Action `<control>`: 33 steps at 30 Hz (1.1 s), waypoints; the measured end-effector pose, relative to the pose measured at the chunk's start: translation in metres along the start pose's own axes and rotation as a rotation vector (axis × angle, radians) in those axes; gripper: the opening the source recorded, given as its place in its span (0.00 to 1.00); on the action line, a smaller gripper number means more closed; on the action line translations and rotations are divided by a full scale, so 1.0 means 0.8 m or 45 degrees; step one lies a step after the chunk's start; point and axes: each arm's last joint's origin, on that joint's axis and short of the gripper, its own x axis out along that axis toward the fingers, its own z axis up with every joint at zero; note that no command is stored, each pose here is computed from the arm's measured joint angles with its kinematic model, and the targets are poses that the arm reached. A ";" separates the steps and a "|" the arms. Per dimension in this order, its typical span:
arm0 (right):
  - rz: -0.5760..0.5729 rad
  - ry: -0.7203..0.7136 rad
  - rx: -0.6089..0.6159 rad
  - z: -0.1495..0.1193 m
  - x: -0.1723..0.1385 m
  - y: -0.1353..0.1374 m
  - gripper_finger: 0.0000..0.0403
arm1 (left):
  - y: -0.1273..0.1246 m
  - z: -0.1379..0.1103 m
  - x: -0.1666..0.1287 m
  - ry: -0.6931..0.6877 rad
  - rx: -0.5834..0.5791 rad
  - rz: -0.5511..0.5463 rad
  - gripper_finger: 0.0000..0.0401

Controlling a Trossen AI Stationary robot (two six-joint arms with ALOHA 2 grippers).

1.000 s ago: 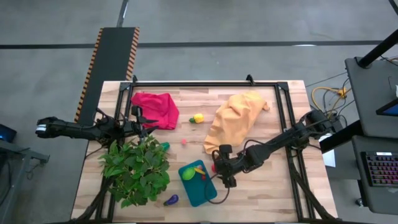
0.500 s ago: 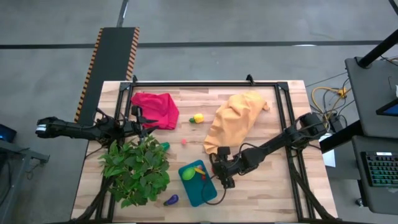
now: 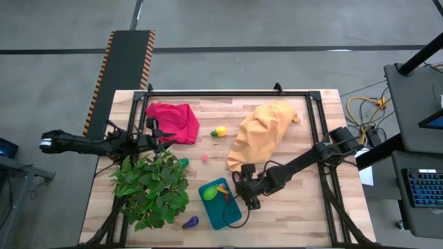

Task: Pick and placing Produce into tupperware
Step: Put the tomato into the bin

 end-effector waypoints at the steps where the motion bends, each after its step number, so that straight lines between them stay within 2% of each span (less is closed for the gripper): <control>1: -0.001 0.002 0.000 0.000 0.001 0.000 0.92 | 0.000 0.000 0.000 -0.001 0.000 0.000 0.19; 33: -0.009 0.011 0.000 -0.001 0.005 -0.002 0.91 | 0.000 0.000 0.000 0.000 0.000 0.000 0.19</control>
